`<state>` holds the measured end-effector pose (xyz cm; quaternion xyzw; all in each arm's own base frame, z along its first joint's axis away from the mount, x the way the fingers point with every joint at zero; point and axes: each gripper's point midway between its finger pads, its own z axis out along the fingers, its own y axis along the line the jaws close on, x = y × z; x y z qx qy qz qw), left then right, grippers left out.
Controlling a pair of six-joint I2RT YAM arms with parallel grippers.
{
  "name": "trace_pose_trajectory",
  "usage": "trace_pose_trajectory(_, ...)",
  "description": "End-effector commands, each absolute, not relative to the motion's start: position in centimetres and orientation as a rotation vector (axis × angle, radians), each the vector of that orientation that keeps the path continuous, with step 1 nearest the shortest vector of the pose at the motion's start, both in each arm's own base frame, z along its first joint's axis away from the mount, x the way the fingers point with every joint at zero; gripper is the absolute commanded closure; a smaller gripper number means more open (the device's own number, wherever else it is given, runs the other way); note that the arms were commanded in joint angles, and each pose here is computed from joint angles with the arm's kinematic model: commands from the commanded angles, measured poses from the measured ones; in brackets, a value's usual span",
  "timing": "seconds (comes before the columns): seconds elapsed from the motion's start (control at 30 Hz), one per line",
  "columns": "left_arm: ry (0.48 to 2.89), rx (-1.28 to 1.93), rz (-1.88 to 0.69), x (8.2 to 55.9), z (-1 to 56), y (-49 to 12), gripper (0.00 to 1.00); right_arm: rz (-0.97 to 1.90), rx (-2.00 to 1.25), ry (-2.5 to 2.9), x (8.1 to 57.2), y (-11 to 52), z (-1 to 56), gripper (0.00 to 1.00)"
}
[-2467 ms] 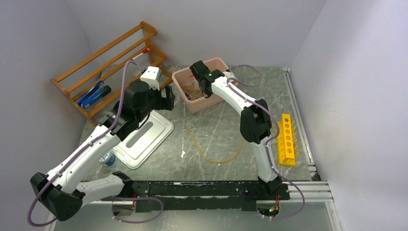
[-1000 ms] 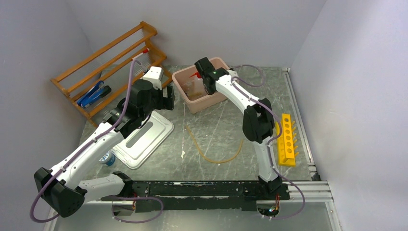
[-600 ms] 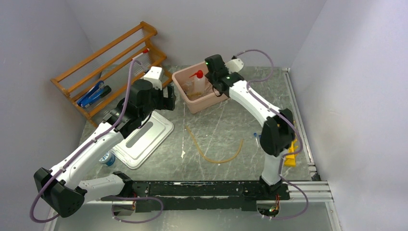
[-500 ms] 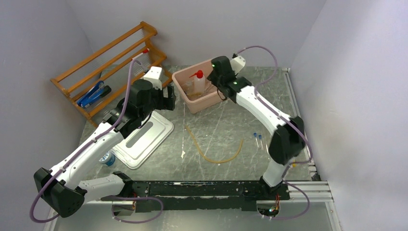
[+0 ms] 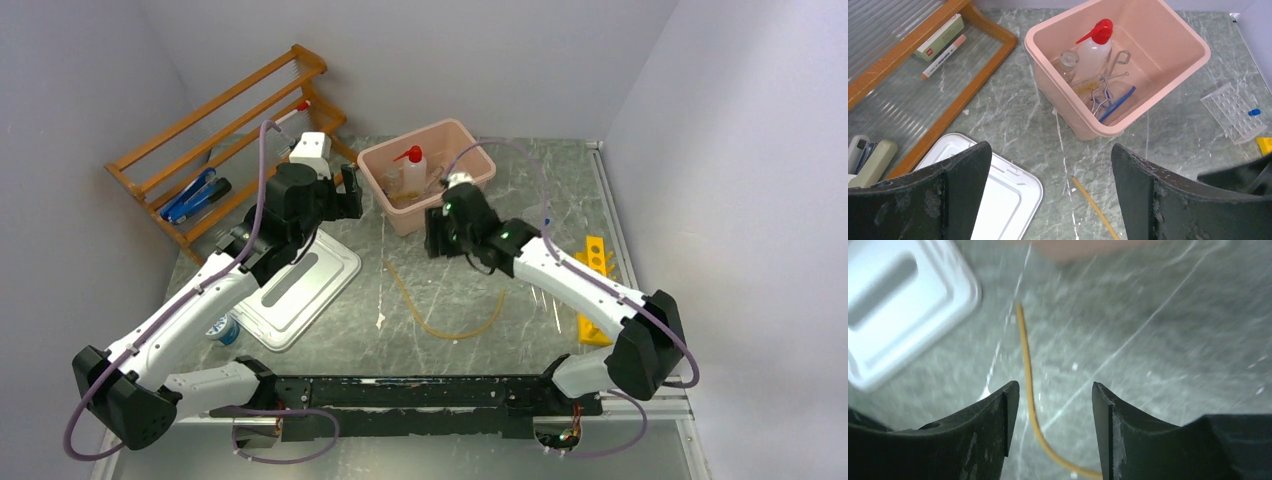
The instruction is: Organize the chemistry lab equipment
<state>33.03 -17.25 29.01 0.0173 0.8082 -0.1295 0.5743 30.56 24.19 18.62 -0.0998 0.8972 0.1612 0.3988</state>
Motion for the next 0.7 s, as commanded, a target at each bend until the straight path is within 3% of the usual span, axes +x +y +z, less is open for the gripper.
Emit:
trace_pose_trajectory(0.0,1.826,-0.052,-0.301,34.0,31.0,-16.7,0.07,0.41,-0.534,2.423,24.4,25.8,13.8,0.41)
trace_pose_trajectory(0.23,1.803,-0.095,-0.326,33.7,31.0,-16.3,0.07,0.326,-0.716,2.593,19.1,25.8,8.3,0.53)
trace_pose_trajectory(0.67,1.825,-0.116,-0.363,33.2,30.2,-16.5,0.08,0.265,-0.934,2.694,15.5,27.1,4.0,0.6)
